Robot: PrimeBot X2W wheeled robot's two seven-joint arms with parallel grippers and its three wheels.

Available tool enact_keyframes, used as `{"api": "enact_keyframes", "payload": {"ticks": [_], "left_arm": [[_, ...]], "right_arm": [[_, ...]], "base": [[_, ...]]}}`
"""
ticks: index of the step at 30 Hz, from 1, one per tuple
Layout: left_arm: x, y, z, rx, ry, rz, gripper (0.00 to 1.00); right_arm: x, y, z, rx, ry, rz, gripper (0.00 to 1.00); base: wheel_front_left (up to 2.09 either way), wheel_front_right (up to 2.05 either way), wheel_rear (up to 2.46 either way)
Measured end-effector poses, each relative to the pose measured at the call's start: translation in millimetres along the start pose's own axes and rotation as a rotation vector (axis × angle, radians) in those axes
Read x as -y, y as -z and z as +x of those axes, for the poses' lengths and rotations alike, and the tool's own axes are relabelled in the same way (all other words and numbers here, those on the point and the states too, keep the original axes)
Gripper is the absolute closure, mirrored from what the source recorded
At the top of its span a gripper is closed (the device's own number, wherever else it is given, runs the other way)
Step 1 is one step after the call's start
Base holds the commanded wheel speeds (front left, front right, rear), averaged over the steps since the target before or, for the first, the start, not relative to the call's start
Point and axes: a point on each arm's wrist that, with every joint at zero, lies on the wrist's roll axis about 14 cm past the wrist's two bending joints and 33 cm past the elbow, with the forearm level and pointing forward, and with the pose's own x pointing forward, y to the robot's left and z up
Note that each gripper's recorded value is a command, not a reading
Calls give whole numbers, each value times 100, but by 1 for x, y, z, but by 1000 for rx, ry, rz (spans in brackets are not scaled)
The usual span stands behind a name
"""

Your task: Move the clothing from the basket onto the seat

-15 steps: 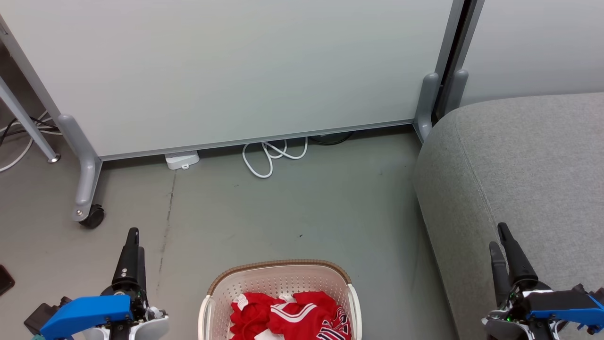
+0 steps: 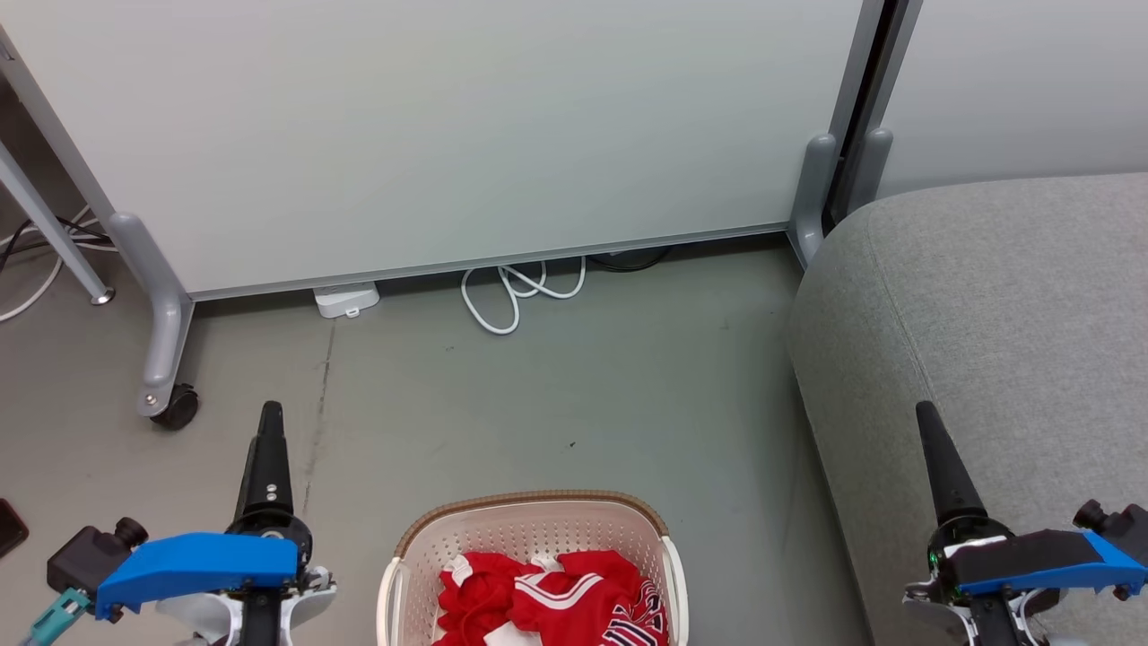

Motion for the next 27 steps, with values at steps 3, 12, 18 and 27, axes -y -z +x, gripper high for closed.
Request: {"api": "enact_keyframes", "payload": {"ticks": [3, 12, 18, 27], "left_arm": [[3, 4, 1, -9, 4, 73, 0], [9, 14, 3, -28, 14, 281, 0], [11, 21, 4, -38, 23, 399, 0], [15, 26, 3, -39, 42, 526, 0]], "right_arm": [[-4, 1, 1, -1, -14, -64, 0], [-16, 8, 5, -11, -56, -245, 0], [-18, 15, 4, -24, -71, -353, 0], [-23, 21, 5, -31, -97, -477, 0]], "base": [[0, 0, 0], [0, 0, 0], [0, 0, 0], [0, 0, 0]]}}
